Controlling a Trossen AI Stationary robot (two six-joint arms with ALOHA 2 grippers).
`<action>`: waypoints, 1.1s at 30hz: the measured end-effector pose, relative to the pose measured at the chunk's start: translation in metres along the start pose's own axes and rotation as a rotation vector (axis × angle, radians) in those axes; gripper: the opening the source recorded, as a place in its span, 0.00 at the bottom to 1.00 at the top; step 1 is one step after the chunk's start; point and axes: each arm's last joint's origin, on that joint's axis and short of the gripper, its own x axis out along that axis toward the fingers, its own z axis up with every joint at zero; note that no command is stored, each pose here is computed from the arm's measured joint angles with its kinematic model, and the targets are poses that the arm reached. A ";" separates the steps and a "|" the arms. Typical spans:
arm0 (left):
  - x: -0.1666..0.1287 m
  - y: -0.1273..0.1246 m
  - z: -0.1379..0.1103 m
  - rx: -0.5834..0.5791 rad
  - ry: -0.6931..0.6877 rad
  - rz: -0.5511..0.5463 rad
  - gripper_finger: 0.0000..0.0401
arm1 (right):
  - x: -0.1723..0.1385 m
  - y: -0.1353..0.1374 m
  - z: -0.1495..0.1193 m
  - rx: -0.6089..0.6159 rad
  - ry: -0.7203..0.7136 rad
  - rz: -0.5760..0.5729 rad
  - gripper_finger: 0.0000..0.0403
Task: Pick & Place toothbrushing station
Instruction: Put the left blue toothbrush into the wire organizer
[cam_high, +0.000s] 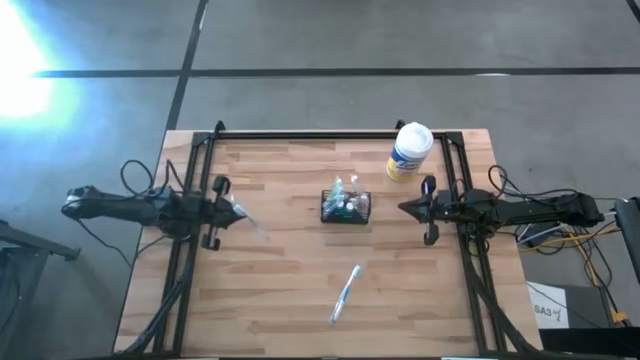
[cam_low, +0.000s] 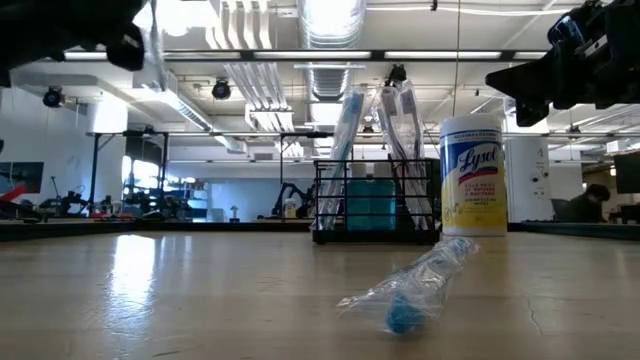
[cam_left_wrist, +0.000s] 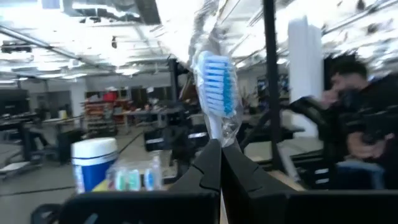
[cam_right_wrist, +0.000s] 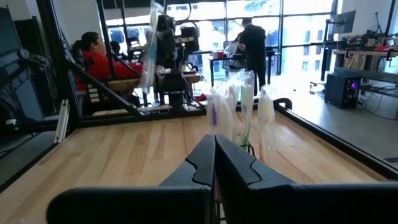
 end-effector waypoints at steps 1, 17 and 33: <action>0.004 0.003 0.003 0.011 0.011 0.007 0.00 | 0.000 0.000 0.001 0.001 -0.007 0.001 0.02; 0.093 0.075 0.004 -0.031 0.118 -0.092 0.00 | 0.000 0.000 0.001 0.001 -0.008 0.001 0.02; 0.170 0.124 -0.023 0.089 0.050 -0.112 0.00 | 0.002 0.000 -0.005 0.007 0.050 -0.004 0.02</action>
